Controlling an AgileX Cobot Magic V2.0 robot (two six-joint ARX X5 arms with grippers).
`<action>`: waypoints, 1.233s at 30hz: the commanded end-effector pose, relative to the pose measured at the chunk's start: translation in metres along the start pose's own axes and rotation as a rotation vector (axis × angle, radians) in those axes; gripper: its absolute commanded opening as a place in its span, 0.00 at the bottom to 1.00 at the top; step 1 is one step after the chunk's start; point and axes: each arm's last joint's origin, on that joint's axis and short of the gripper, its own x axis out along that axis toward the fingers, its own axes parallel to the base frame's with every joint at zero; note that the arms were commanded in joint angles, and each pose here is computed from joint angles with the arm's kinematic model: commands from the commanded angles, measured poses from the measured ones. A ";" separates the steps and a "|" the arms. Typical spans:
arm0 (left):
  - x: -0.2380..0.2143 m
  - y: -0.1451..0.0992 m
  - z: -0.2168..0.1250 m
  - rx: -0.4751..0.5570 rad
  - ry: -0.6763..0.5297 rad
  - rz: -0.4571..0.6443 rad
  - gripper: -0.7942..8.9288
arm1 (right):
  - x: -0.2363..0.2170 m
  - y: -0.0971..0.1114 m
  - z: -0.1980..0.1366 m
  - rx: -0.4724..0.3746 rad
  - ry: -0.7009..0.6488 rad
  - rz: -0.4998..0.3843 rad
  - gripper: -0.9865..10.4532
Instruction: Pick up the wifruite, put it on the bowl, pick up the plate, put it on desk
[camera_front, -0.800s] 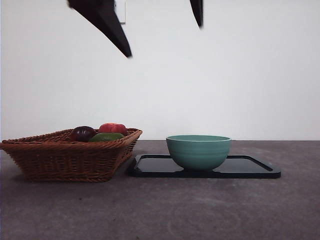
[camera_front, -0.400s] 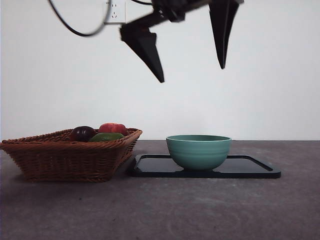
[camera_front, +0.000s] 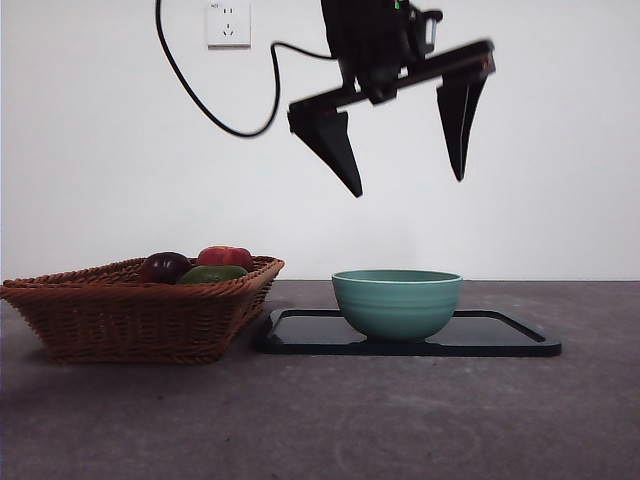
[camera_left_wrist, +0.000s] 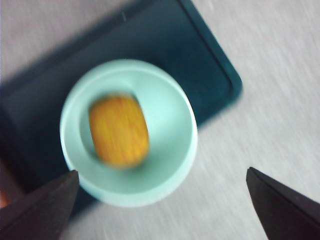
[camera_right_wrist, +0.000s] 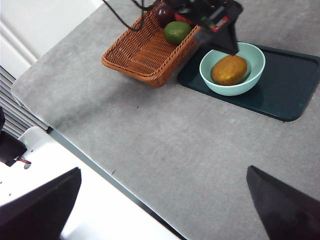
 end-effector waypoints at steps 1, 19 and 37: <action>0.014 0.001 0.007 0.035 -0.021 -0.001 0.68 | -0.005 0.002 0.003 -0.021 -0.025 0.013 0.59; 0.068 0.009 0.008 0.068 0.022 0.023 0.68 | -0.005 0.002 0.003 -0.020 -0.022 0.013 0.59; 0.103 0.011 -0.001 0.097 0.101 0.075 0.65 | -0.005 0.002 0.003 -0.012 -0.018 0.012 0.59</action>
